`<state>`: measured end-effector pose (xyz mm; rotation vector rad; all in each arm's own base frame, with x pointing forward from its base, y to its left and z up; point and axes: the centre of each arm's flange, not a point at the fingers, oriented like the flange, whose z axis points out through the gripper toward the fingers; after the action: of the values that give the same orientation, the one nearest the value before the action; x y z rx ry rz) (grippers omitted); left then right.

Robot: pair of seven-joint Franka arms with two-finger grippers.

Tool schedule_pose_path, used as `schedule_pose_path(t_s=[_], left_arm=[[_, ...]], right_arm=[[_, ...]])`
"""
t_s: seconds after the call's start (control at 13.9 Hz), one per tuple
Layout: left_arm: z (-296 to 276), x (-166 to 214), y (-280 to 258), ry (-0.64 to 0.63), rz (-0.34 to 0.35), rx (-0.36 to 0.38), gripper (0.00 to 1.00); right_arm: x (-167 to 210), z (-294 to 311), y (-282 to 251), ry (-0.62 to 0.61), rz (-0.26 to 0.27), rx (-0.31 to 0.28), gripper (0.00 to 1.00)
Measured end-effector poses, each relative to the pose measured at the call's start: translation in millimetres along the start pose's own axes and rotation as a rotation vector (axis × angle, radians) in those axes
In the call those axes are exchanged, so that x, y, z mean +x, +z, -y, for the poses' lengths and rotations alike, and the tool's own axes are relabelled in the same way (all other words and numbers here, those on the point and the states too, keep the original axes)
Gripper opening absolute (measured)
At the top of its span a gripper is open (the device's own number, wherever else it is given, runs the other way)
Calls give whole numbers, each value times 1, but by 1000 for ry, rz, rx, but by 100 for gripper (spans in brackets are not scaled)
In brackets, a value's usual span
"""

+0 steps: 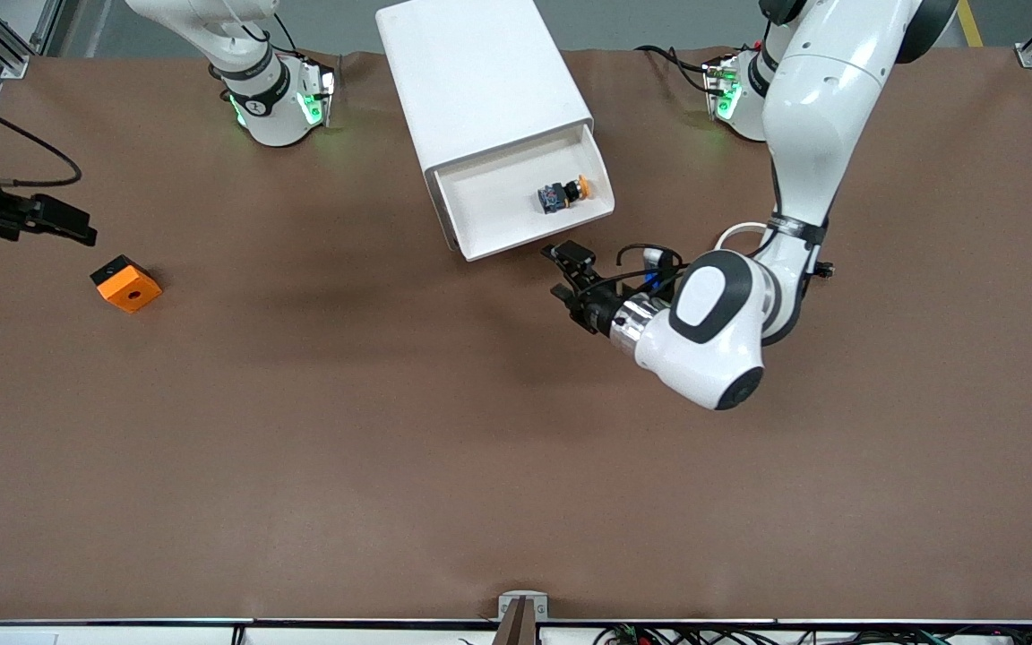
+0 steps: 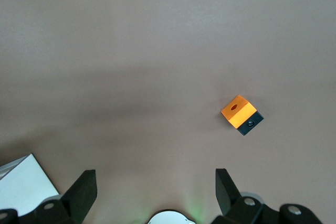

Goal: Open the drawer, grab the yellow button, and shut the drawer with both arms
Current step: 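Release the handle with the left gripper while the right gripper reaches the drawer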

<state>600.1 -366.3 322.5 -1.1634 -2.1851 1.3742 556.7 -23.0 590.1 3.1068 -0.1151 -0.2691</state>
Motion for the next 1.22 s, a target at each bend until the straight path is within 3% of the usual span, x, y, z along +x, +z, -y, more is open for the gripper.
schedule_pose_path(t_s=[0.07,0.29,0.43,0.65,0.86,1.01,1.22], left_arm=[[1,-1,-17,7,19,-28,100],[6,3,-67,95,68,-115,100],[14,11,-102,226,89,-179,100],[21,28,-147,441,97,-267,100],[28,42,-178,690,76,-339,100],[26,51,-193,820,51,-373,100],[18,67,-212,932,-53,-449,100]], right_arm=[[5,1,8,-1,16,-1,100],[11,9,14,18,26,-4,100],[8,37,4,141,4,-7,100],[-10,133,-1,335,-4,1,100],[-33,200,0,488,31,48,100],[-54,246,1,604,41,46,100],[-103,337,7,763,10,51,100]])
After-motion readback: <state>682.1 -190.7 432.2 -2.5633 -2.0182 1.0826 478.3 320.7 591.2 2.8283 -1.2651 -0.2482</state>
